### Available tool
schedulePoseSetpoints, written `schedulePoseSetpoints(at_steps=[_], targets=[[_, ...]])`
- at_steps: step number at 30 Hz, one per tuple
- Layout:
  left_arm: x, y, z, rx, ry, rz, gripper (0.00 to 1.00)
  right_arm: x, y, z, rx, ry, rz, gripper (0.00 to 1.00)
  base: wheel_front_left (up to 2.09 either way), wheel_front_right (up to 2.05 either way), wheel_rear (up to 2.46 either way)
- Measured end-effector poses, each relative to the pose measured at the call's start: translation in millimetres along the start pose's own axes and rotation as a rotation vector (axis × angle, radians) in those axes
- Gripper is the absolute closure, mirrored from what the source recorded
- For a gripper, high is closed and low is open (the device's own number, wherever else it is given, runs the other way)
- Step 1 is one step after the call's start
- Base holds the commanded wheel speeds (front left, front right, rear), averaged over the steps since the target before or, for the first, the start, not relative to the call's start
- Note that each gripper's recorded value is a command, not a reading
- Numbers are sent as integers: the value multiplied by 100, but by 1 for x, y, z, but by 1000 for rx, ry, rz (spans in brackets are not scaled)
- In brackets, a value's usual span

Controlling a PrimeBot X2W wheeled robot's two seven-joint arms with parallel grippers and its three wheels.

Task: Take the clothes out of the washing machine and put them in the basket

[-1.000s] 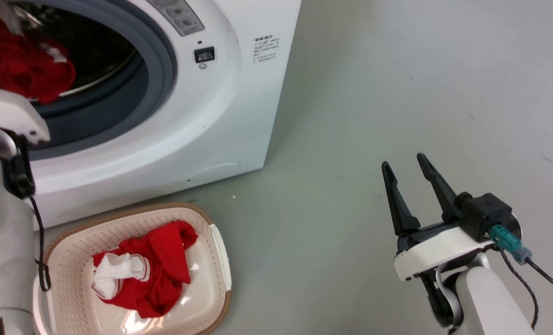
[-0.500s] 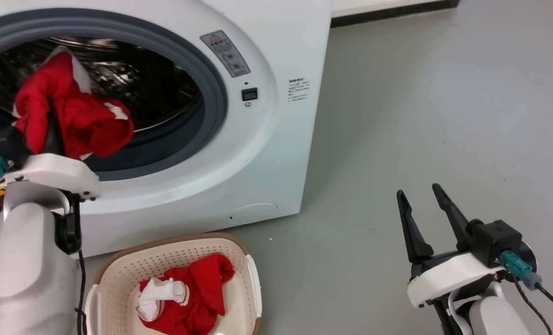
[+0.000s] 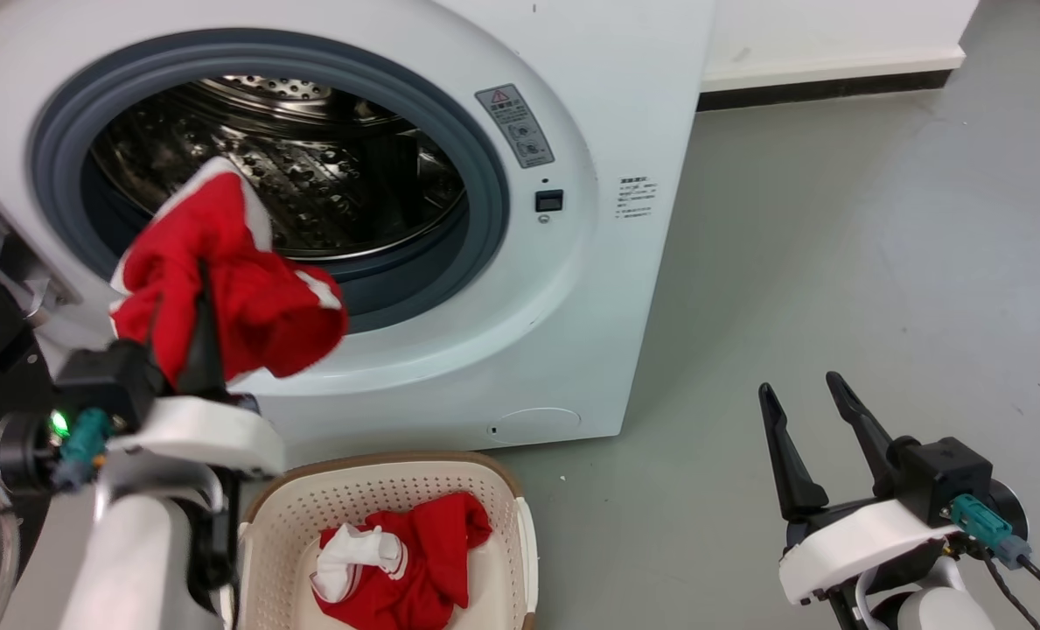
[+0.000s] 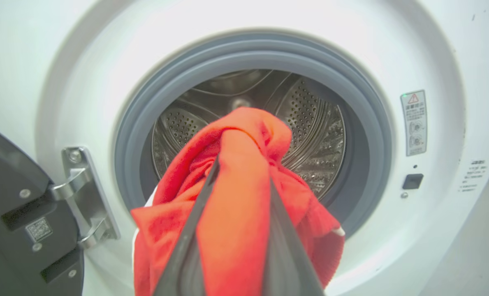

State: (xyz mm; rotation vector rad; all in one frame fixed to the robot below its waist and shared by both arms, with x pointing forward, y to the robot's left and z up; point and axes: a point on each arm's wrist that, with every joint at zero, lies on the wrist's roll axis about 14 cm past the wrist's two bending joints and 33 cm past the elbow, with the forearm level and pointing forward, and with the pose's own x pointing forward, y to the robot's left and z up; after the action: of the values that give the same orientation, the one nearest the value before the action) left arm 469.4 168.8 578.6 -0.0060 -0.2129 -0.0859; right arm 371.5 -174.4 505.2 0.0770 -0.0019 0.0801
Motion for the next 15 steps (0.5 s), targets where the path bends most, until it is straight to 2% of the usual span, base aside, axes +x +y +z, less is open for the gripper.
schedulePoseSetpoints(at_steps=[7,15], targets=[[-47,-20,-10,-51,79,-10,100,6,15,0,-7,9,48,0,0,0,0],[-92,-34,-60,-150,282,17,100,13,23,-11,-22,47,73,0,0,0,0]])
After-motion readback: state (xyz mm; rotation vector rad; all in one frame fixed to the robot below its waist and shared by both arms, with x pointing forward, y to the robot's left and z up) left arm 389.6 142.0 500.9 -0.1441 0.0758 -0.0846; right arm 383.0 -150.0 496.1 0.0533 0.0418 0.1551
